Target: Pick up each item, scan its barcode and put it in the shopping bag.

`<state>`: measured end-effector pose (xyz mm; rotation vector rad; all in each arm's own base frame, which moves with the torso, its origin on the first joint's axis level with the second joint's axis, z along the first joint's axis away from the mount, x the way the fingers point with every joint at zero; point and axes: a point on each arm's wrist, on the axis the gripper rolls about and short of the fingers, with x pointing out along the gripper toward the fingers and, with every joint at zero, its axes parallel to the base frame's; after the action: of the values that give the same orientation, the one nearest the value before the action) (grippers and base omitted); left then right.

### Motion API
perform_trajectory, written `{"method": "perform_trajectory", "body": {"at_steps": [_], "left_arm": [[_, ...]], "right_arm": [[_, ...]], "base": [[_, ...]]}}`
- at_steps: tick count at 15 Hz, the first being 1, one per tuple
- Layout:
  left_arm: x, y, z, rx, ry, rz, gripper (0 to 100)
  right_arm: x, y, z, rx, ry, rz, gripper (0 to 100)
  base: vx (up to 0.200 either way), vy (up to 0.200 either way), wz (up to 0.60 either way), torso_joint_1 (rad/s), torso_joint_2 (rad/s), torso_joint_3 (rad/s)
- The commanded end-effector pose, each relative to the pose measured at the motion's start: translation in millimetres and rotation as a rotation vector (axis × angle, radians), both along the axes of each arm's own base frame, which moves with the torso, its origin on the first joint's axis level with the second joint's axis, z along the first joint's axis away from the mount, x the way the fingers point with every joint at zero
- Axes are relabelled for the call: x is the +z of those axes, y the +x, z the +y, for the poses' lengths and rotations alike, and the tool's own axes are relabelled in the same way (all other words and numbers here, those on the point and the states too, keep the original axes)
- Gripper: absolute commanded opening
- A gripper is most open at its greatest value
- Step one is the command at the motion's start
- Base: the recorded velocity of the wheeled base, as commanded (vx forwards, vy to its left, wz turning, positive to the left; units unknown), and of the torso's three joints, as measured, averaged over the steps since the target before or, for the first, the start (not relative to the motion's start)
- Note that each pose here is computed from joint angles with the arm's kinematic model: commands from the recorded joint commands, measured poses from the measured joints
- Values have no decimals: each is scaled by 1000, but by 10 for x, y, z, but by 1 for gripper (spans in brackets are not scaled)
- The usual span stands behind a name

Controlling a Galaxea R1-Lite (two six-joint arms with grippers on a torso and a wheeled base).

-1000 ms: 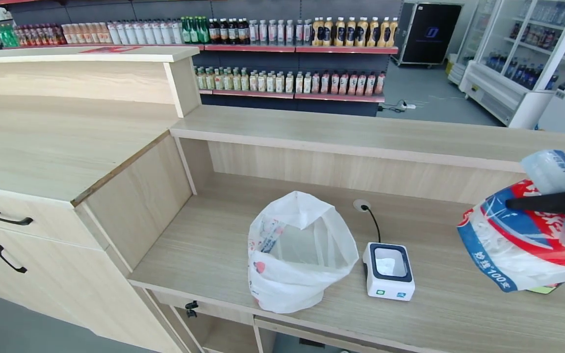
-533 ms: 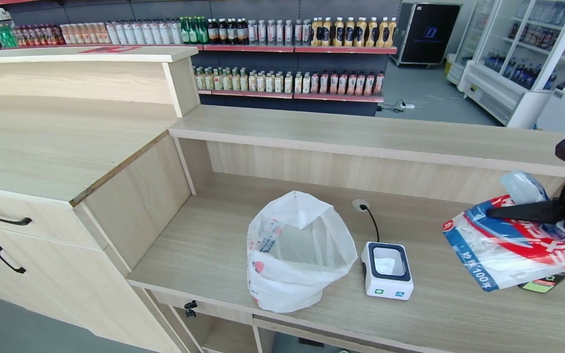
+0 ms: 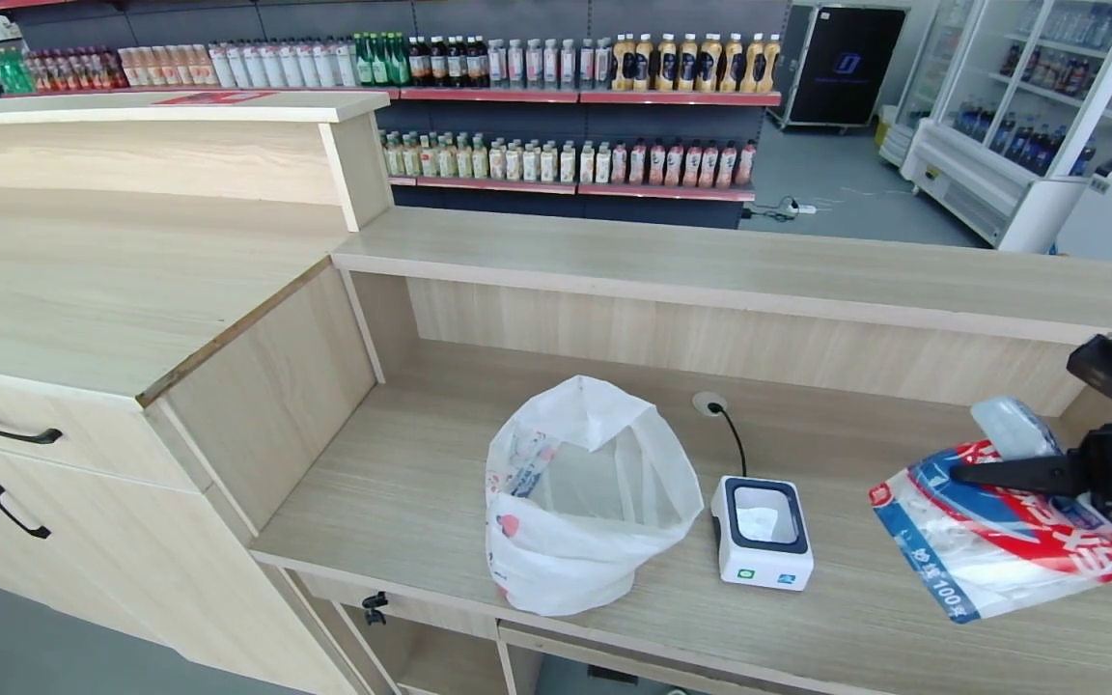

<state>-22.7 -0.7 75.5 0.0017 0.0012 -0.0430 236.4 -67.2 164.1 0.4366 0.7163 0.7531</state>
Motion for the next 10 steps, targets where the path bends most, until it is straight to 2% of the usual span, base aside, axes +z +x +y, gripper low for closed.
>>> {"method": "perform_trajectory", "body": {"at_steps": [1, 10], "left_arm": [[0, 0, 0, 0, 0, 0, 100], [0, 0, 0, 0, 0, 0, 100]], "right_arm": [[-141, -71, 12, 22, 5, 19, 0], [-250, 80, -77, 37, 62, 23, 0]], "base": [[0, 0, 0, 0, 0, 0], [0, 0, 0, 0, 0, 0]]}}
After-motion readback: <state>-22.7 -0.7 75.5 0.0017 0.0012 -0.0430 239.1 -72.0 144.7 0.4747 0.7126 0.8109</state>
